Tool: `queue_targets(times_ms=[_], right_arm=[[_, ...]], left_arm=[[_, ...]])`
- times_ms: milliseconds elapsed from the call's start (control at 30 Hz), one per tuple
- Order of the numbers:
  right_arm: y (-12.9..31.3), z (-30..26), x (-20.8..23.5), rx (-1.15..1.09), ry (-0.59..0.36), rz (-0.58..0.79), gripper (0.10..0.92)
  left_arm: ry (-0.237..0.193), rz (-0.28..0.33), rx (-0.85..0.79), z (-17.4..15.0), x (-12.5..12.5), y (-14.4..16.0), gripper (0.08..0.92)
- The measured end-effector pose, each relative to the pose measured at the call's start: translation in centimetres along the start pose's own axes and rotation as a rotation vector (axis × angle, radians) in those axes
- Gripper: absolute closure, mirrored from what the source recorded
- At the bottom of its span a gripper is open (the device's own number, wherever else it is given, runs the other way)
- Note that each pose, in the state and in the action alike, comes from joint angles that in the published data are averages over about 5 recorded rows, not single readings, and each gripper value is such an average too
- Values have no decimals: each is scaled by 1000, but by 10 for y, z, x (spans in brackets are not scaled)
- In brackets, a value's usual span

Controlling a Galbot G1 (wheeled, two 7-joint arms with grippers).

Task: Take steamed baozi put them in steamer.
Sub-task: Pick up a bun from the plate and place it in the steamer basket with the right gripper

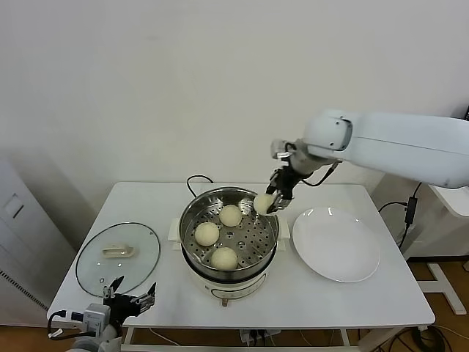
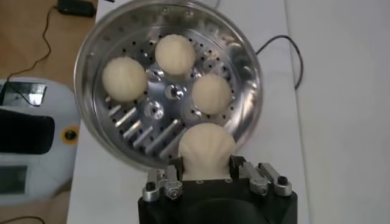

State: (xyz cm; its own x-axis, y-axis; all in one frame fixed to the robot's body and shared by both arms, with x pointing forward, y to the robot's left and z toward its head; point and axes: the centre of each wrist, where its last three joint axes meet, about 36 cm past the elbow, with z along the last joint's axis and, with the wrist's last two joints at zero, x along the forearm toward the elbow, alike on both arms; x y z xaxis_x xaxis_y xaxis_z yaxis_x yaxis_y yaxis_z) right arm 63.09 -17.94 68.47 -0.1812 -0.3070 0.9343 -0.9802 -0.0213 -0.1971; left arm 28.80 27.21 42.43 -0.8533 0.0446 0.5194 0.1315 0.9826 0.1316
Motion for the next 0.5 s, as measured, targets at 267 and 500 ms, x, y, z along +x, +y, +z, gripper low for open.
queue_targets(times_ms=[267,500], right_arm=[[9,-14,-35,-8,18,-9,541],[15,-13,-63,-16,36,-28,546]], left_arm=[[0,-1,1,0,-1,0,177],[3,-2,2,1,-2,1,177]])
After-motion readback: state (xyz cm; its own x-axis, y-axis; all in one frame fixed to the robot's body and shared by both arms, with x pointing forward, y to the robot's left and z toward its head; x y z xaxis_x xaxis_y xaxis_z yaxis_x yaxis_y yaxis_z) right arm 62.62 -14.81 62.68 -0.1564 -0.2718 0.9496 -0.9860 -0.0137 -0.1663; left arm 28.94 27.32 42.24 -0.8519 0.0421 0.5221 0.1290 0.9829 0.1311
